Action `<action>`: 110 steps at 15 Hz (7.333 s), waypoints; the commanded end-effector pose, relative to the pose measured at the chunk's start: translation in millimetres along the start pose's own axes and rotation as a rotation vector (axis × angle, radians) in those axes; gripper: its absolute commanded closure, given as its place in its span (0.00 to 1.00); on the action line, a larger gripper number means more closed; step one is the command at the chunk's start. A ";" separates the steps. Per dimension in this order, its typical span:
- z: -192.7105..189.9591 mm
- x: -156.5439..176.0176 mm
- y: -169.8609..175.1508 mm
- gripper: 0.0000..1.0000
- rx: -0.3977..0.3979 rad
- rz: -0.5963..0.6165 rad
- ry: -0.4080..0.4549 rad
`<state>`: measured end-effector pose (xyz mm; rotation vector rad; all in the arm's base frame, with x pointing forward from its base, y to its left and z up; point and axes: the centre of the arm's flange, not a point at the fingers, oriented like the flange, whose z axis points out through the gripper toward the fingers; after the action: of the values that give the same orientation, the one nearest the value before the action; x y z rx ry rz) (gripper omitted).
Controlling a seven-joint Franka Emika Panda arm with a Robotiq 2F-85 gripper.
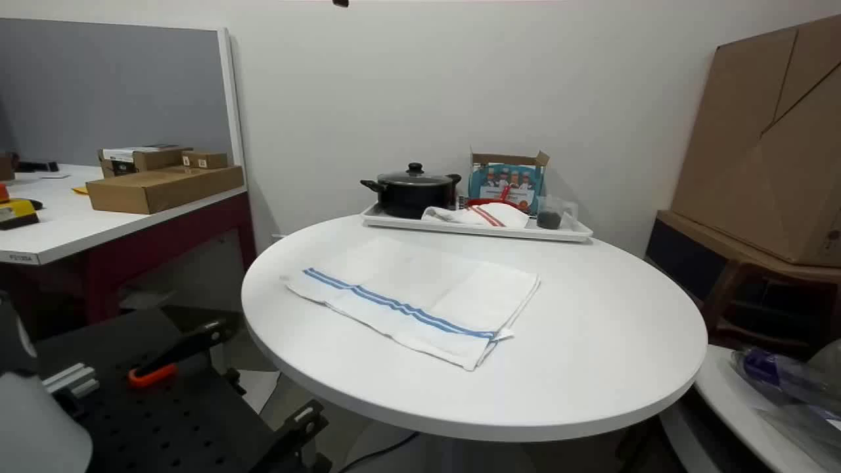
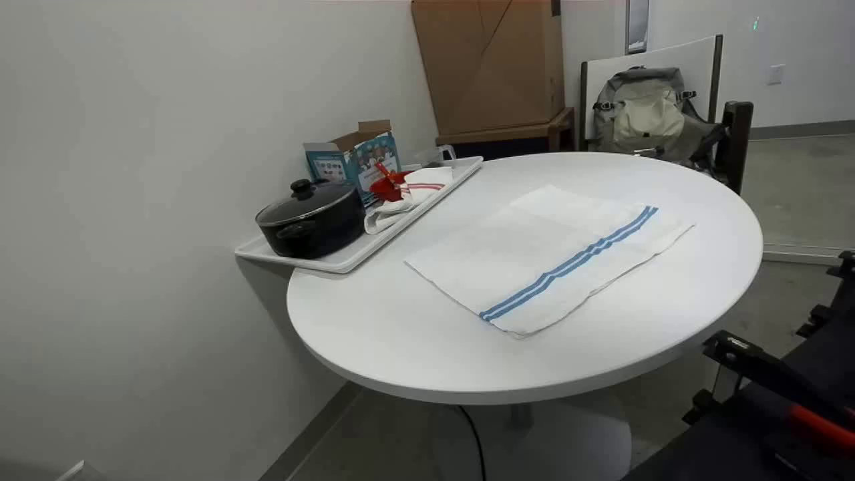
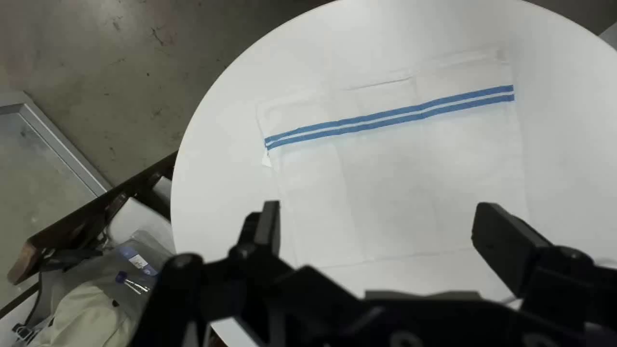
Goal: Fold the towel on the table
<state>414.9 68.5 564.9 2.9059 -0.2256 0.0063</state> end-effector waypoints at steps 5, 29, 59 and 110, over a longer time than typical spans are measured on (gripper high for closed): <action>18.3 2.2 3.4 0.00 0.028 0.037 0.052; 424.6 95.6 106.6 0.00 0.247 0.389 -0.259; 471.6 81.1 157.5 0.89 0.198 0.499 -0.232; 363.1 -21.6 -142.4 0.89 0.291 -0.806 -0.323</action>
<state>412.9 115.6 212.3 3.1348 0.9173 -0.4172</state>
